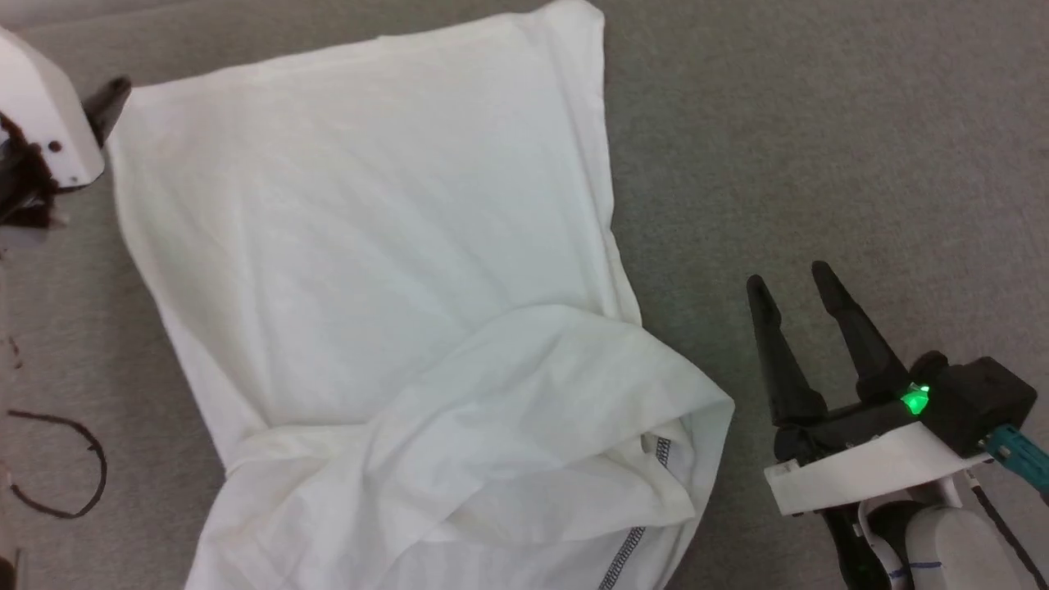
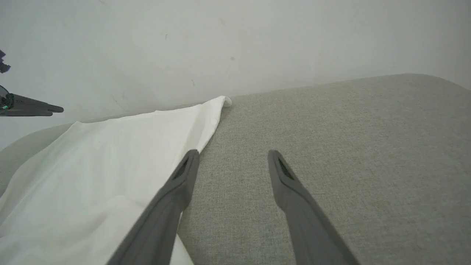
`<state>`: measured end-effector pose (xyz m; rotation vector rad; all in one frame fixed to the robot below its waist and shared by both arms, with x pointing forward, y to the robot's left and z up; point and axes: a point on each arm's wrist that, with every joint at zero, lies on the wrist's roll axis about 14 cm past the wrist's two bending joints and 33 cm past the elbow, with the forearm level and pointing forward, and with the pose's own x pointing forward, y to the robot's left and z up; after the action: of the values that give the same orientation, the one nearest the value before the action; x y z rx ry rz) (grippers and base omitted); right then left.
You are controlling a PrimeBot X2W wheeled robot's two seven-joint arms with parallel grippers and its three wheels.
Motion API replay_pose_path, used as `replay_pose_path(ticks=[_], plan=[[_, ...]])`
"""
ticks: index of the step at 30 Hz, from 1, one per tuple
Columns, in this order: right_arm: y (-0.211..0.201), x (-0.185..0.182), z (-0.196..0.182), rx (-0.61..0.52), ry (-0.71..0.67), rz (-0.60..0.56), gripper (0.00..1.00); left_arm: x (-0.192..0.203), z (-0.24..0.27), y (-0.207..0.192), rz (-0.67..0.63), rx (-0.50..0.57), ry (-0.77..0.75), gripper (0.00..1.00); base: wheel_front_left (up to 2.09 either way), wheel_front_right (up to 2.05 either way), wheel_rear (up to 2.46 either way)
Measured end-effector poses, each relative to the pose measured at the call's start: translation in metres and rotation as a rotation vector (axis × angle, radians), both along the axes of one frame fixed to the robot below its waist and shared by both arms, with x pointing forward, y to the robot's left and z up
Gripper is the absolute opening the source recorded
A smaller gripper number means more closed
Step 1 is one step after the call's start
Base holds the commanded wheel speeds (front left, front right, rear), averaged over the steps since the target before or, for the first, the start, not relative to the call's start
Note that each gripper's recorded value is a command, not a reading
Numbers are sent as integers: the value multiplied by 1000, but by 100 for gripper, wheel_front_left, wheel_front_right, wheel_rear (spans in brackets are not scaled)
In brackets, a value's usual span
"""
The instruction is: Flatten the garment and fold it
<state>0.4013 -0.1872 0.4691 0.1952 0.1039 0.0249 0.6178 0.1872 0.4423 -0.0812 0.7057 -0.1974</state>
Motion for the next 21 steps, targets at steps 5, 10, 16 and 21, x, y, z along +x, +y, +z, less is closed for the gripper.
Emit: replay_pose_path(ticks=[5, 10, 16, 21], plan=[[-6, -1, -20, 12, 47, -27, 100, -6, -61, 4, 13, 40, 216, 100, 0, 0, 0], [-15, -6, -34, 13, 86, -58, 100, 1, -85, 3, 17, 56, 290, 100, 0, 0, 0], [-25, -11, -46, 0, 128, -89, 100, 3, -94, -6, 15, 4, 375, 18, 0, 0, 0], [-22, -5, -44, 5, 117, -76, 100, 1, -92, -15, 4, -27, 337, 0, 0, 0, 0]])
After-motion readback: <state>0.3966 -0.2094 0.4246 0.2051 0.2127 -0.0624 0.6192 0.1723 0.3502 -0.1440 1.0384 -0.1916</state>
